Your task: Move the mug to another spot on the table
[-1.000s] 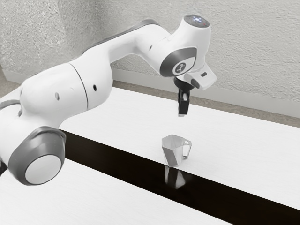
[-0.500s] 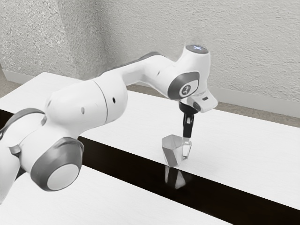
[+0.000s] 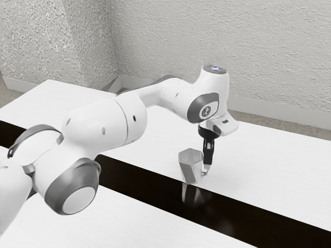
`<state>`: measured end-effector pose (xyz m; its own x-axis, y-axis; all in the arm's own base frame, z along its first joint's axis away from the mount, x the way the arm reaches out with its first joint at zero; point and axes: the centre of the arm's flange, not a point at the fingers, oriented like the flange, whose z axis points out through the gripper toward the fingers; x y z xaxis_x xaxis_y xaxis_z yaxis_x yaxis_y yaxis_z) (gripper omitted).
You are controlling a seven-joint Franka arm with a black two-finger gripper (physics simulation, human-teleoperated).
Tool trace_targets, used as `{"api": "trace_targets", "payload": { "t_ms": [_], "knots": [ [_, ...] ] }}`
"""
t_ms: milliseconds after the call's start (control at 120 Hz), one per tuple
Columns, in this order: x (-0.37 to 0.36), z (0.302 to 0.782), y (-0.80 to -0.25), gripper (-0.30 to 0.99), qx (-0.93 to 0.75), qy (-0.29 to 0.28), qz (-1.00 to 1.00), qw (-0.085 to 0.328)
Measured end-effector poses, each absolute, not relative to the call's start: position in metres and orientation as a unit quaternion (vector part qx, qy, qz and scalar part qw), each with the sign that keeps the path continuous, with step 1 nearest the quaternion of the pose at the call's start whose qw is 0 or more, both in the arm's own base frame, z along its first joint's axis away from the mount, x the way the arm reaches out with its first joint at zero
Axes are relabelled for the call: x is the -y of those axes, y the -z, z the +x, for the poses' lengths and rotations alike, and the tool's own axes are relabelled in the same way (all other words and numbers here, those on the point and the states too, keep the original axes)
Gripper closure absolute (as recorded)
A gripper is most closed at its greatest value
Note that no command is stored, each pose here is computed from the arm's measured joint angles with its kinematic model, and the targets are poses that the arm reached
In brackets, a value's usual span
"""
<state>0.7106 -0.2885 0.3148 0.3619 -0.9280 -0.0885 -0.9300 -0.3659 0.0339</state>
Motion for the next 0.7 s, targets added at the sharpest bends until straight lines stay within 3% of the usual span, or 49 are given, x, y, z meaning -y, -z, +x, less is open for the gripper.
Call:
{"api": "trace_targets", "payload": {
  "t_ms": [450,700],
  "knots": [
    [0.277,0.718,-0.290,0.00,-0.548,-0.042,-0.835,-0.004],
    [0.278,0.718,-0.290,0.25,-0.548,-0.039,-0.835,-0.005]
  ]
}}
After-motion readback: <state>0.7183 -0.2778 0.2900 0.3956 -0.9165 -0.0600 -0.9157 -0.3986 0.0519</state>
